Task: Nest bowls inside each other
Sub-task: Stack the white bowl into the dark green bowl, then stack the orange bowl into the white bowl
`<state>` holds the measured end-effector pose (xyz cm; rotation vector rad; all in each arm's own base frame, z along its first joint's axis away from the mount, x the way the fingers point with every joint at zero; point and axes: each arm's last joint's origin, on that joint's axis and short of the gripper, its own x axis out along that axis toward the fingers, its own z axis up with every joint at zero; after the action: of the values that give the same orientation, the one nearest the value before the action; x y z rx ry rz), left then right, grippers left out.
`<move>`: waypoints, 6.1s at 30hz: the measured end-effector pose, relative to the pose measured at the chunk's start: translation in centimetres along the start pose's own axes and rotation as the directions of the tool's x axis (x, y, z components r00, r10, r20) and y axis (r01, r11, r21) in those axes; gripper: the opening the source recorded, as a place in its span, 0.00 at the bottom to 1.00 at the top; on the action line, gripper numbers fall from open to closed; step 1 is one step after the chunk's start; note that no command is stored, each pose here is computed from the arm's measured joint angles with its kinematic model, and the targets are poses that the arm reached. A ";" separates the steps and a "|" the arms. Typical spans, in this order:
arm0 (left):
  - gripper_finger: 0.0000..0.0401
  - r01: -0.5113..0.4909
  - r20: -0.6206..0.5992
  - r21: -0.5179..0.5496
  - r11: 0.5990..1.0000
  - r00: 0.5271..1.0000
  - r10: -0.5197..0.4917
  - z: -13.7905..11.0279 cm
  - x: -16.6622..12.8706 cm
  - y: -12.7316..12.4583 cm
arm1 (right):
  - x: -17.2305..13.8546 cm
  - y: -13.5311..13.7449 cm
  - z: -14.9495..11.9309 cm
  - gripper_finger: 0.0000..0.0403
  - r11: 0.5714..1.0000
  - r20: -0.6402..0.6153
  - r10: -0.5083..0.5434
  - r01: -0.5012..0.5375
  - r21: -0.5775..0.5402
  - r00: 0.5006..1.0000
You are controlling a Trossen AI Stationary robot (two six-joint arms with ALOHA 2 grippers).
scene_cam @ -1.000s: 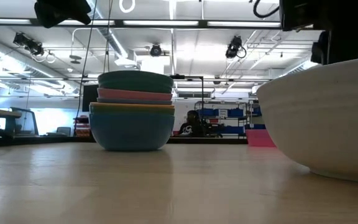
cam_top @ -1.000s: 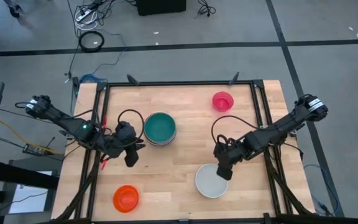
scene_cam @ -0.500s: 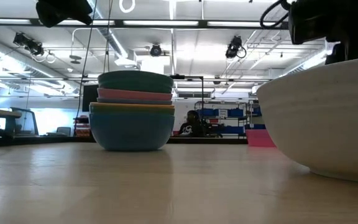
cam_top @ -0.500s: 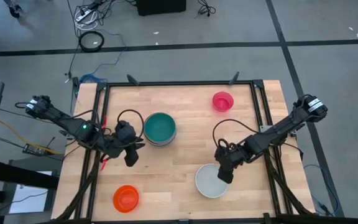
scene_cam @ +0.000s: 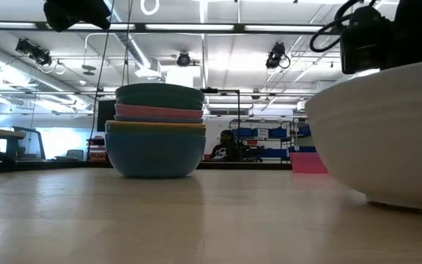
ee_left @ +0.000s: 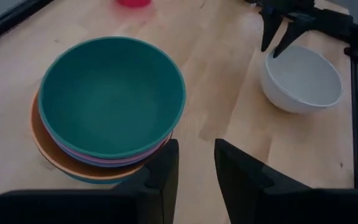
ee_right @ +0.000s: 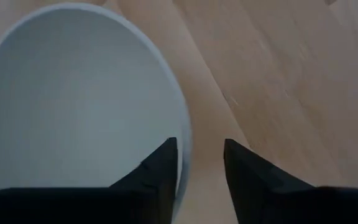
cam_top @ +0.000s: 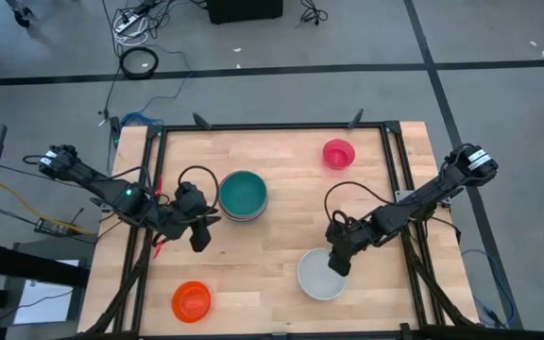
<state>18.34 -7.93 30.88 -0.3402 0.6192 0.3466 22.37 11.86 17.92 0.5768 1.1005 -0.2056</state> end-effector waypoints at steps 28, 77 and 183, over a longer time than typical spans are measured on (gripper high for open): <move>0.28 -0.031 0.034 -0.009 0.999 0.999 0.032 0.1 0.0 0.1 | -3.2 -1.4 11.4 0.00 0.981 0.537 0.115 -0.011 -0.192 0.836; 0.28 0.009 0.282 -0.021 1.000 0.959 -0.002 2.3 -0.4 -1.2 | -4.1 -0.9 28.2 0.39 0.925 0.436 -0.044 0.201 -0.322 0.899; 0.00 -0.400 0.036 0.482 0.780 0.898 0.439 5.2 1.0 -5.1 | -15.6 0.1 7.9 0.31 0.924 0.426 -0.321 0.378 -0.055 0.846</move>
<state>23.83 -10.14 35.28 0.2764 0.8370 0.5957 21.57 5.81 34.34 0.1858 0.7909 -0.5424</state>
